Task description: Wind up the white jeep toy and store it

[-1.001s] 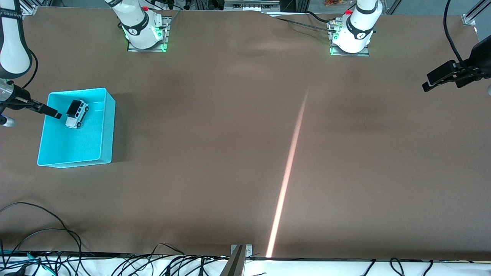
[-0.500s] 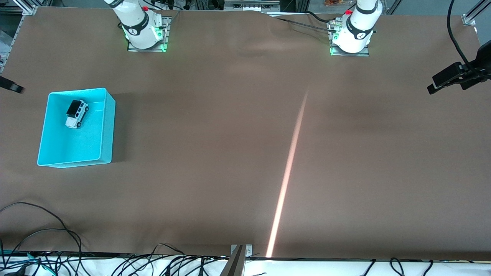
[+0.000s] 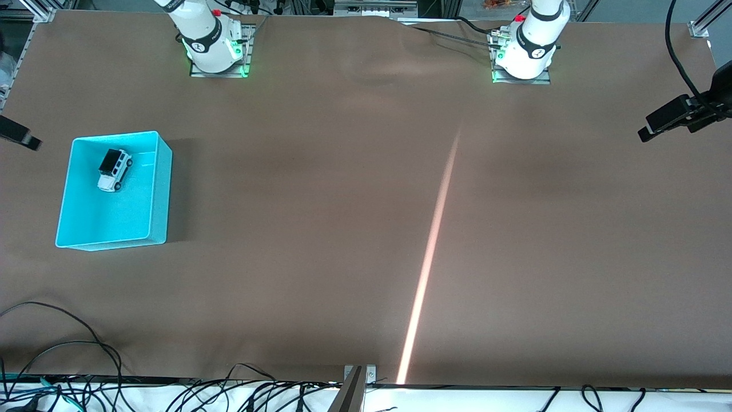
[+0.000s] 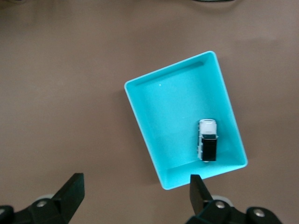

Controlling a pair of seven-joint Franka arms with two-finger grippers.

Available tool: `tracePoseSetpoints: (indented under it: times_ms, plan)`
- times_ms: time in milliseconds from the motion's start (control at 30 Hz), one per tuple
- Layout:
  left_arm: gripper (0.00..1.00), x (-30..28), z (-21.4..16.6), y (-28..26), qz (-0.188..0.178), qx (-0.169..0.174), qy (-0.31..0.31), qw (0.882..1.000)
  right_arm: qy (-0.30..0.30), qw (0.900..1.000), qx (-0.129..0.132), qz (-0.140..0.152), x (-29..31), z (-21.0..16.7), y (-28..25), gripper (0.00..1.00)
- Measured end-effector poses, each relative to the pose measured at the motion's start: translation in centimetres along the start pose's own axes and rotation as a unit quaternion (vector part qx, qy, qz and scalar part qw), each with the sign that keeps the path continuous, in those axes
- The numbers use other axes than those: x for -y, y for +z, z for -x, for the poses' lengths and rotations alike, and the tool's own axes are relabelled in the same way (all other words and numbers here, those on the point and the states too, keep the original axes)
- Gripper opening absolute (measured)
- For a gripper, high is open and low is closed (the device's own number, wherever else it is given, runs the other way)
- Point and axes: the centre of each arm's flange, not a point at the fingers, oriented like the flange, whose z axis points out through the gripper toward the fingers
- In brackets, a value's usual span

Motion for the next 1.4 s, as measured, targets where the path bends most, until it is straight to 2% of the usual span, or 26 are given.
tracePoseSetpoints:
  times_ms: [300, 634, 1401]
  plan:
    - [1.0, 1.2, -0.5, 0.0, 0.001, -0.006, -0.012, 1.0, -0.016, 1.0, -0.003, 0.023, 4.1, -0.4, 0.8, 1.0]
    - [1.0, 1.0, -1.3, 1.6, 0.001, -0.009, 0.017, 1.0, -0.027, 0.999, -0.013, 0.024, 4.1, -0.2, -0.4, 1.0]
    - [1.0, -0.7, -1.5, 3.5, -0.001, 0.008, 0.036, 0.999, -0.059, 0.998, -0.002, 0.027, 3.1, -0.5, 0.3, 1.0]
